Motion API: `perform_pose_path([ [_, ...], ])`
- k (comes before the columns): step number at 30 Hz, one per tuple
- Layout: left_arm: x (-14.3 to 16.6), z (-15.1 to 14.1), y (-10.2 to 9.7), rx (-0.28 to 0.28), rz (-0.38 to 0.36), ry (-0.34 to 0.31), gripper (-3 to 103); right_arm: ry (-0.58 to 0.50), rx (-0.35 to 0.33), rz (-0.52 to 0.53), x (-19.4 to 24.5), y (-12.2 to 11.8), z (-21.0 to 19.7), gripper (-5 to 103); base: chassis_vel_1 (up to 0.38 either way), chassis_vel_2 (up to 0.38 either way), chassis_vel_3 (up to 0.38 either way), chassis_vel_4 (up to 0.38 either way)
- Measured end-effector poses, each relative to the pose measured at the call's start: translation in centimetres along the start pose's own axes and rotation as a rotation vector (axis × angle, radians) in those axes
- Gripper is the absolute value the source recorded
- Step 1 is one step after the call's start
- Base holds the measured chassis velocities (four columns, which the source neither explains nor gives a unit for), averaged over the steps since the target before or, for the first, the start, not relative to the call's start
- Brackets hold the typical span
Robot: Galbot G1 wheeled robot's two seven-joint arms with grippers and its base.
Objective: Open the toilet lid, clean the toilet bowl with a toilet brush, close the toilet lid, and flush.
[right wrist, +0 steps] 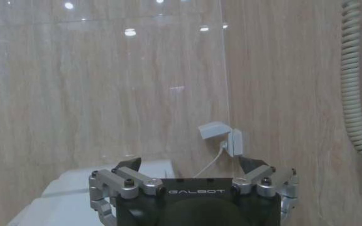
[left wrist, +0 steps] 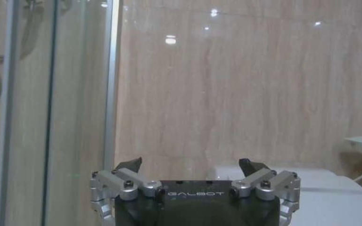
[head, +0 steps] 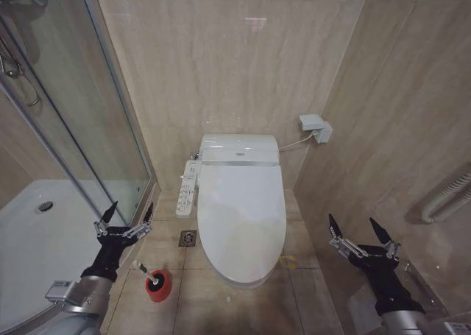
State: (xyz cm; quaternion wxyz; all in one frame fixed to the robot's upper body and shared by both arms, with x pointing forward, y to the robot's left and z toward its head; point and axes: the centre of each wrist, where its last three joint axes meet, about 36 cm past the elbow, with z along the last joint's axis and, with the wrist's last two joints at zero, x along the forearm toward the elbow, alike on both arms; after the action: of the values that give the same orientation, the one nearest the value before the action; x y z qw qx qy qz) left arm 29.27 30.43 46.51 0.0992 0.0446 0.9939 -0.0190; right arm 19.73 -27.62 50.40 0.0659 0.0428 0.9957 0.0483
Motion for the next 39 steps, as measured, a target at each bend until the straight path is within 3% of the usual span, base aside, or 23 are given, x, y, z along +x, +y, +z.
perform_pose_path([
  [6,-0.7,0.5,0.4,0.001,-0.066,0.032,100,0.000,0.000,0.000,0.0,0.0,0.0,100,0.000,0.000,0.000,0.000],
  [14,-1.2,0.4,0.8,0.011,-0.052,0.034,100,0.000,0.000,0.000,0.0,0.0,0.0,100,0.000,0.000,0.000,0.000],
  [17,-1.8,0.0,0.6,0.029,-0.131,0.082,100,0.000,0.000,0.000,0.0,0.0,0.0,100,0.000,0.000,0.000,0.000],
  [21,-2.0,-0.1,0.7,0.055,-0.158,0.104,94,0.000,0.000,0.000,0.0,0.0,0.0,100,0.000,0.000,0.000,0.000],
  [24,-1.9,-0.2,0.6,0.068,-0.160,0.109,94,0.000,0.000,0.000,0.0,0.0,0.0,100,0.000,0.000,0.000,0.000],
  [25,-1.9,-0.1,0.5,0.071,-0.164,0.110,101,0.000,0.000,0.000,0.0,0.0,0.0,100,0.000,0.000,0.000,0.000],
  [39,-1.9,0.3,0.5,0.039,-0.134,0.096,98,0.000,0.000,0.000,0.0,0.0,0.0,100,0.000,0.000,0.000,0.000],
])
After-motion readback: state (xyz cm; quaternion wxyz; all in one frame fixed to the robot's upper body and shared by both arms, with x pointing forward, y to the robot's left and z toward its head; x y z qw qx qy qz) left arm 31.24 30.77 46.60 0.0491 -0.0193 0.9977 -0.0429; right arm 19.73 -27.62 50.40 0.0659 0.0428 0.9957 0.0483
